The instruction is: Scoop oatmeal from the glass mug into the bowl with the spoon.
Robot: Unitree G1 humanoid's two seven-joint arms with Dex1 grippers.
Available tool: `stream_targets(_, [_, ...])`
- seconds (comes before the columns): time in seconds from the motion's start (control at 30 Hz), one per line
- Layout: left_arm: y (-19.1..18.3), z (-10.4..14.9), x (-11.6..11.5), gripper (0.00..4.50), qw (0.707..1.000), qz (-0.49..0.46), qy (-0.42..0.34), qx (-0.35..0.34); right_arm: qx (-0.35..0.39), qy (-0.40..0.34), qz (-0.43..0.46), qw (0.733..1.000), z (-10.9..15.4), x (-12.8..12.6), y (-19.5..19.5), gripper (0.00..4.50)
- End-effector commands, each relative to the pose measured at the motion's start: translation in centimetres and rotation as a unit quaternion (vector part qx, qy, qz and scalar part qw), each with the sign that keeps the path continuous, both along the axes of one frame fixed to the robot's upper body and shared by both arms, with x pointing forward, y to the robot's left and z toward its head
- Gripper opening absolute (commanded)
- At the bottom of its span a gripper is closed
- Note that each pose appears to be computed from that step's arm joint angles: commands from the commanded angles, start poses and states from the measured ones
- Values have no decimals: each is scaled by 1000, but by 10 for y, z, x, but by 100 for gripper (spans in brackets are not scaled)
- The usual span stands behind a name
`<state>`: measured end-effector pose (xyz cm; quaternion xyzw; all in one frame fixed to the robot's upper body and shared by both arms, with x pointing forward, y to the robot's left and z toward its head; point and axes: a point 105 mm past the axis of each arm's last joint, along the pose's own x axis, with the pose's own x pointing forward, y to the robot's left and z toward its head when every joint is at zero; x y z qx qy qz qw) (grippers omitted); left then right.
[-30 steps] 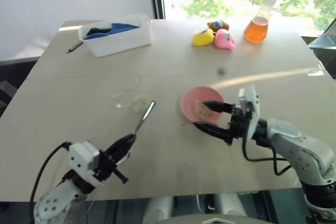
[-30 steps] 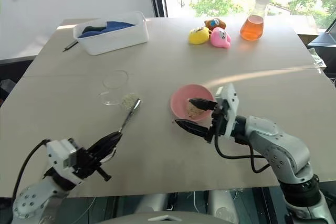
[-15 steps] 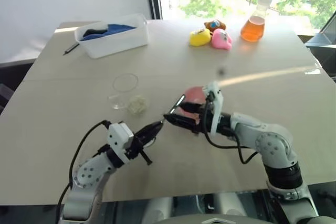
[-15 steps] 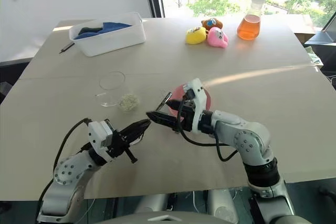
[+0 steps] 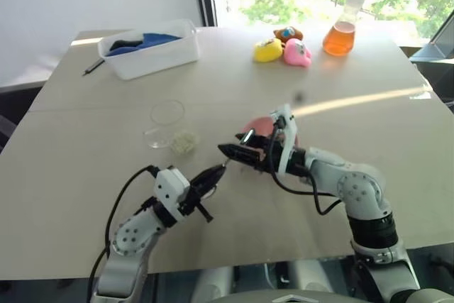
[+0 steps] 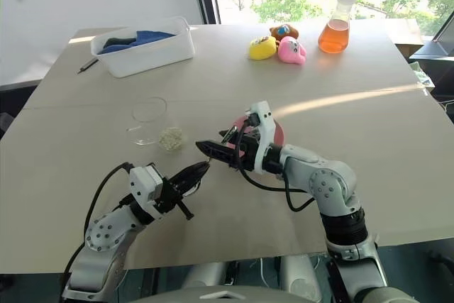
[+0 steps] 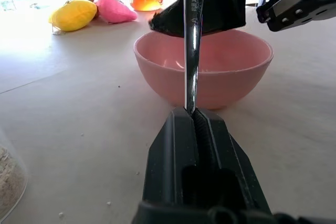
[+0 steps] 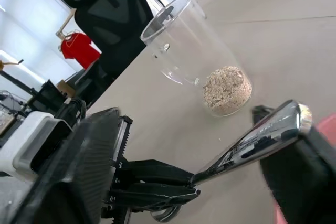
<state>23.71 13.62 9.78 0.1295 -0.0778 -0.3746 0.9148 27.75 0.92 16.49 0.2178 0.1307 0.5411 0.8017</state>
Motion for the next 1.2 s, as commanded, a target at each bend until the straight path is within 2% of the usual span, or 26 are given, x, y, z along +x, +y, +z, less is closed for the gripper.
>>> stream_targets(0.03, [-1,8,0,0,1000,-2,-19,-8,15,-19,-9,1000,11,2,-3,234])
stream_targets(0.2, [-1,6,-1,0,1000,-9,-15,-7,17,-22,-8,1000,12,3,-2,3])
stream_targets(0.43, [2,8,1,0,1000,-4,-21,-10,16,-21,-8,1000,12,4,-2,3])
stream_targets(0.53, [6,10,4,105,999,7,-31,-7,16,-20,-11,1000,12,5,-2,0])
stream_targets(0.7, [15,8,6,349,998,45,-42,17,31,-17,-28,999,17,11,-5,0])
stream_targets(0.9, [36,11,-8,349,992,125,-9,-18,34,-11,-39,999,17,14,-12,0])
stream_targets(1.03, [66,26,-18,349,971,234,-49,-25,34,-10,-47,998,17,18,-16,0])
stream_targets(1.2, [106,31,2,349,939,336,-73,-11,38,-13,-39,998,22,19,-14,0])
